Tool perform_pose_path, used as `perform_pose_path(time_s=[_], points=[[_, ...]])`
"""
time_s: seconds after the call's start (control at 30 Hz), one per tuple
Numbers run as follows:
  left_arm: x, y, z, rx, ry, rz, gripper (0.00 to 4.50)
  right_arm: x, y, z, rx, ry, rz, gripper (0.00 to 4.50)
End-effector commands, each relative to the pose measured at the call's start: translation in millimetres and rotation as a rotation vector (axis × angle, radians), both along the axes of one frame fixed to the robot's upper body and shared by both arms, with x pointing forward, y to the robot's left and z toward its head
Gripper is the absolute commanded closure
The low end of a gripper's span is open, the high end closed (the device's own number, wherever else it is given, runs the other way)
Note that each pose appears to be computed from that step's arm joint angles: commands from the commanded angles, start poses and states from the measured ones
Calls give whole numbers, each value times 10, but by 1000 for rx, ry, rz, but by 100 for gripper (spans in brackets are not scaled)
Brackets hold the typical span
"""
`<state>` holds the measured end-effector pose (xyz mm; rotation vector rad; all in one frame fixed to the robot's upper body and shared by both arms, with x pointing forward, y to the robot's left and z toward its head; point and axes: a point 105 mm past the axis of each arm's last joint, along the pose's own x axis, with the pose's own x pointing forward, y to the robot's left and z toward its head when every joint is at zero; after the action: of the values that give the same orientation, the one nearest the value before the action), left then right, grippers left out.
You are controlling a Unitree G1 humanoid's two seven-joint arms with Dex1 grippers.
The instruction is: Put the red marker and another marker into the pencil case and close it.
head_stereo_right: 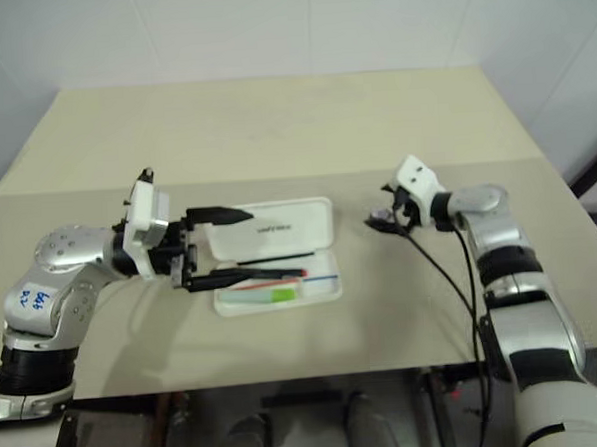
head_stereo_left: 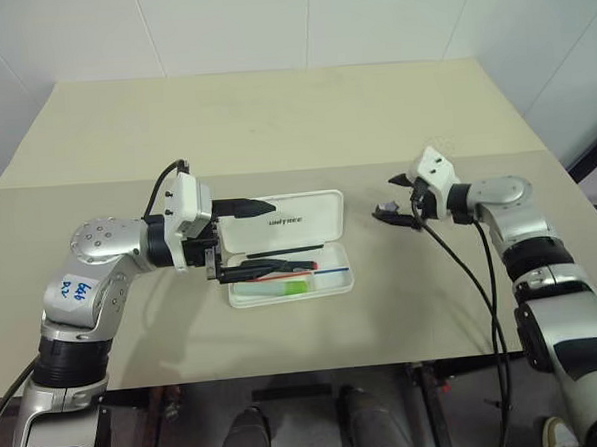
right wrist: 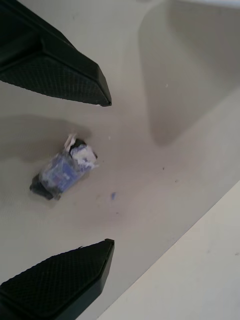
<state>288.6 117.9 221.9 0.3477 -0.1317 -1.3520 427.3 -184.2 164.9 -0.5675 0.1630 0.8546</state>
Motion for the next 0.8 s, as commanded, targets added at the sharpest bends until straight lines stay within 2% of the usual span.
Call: perform_pose_path(time_s=[0.03, 0.17, 0.33, 0.43, 0.8], points=[[-66, 0, 128, -17, -62, 1, 2, 6, -57, 15, -30, 7, 5, 0], [-90, 21, 151, -15, -75, 21, 2, -15, -180, -81, -81, 55, -18, 0], [-85, 49, 158, -14, -81, 40, 2, 8, -101, -56, -81, 41, 2, 0], [-94, 55, 155, -12, -82, 44, 0, 37, -22, -36, -75, 31, 8, 56], [-98, 40, 155, -15, -80, 40, 0, 86, 115, -55, -70, 33, 4, 56]])
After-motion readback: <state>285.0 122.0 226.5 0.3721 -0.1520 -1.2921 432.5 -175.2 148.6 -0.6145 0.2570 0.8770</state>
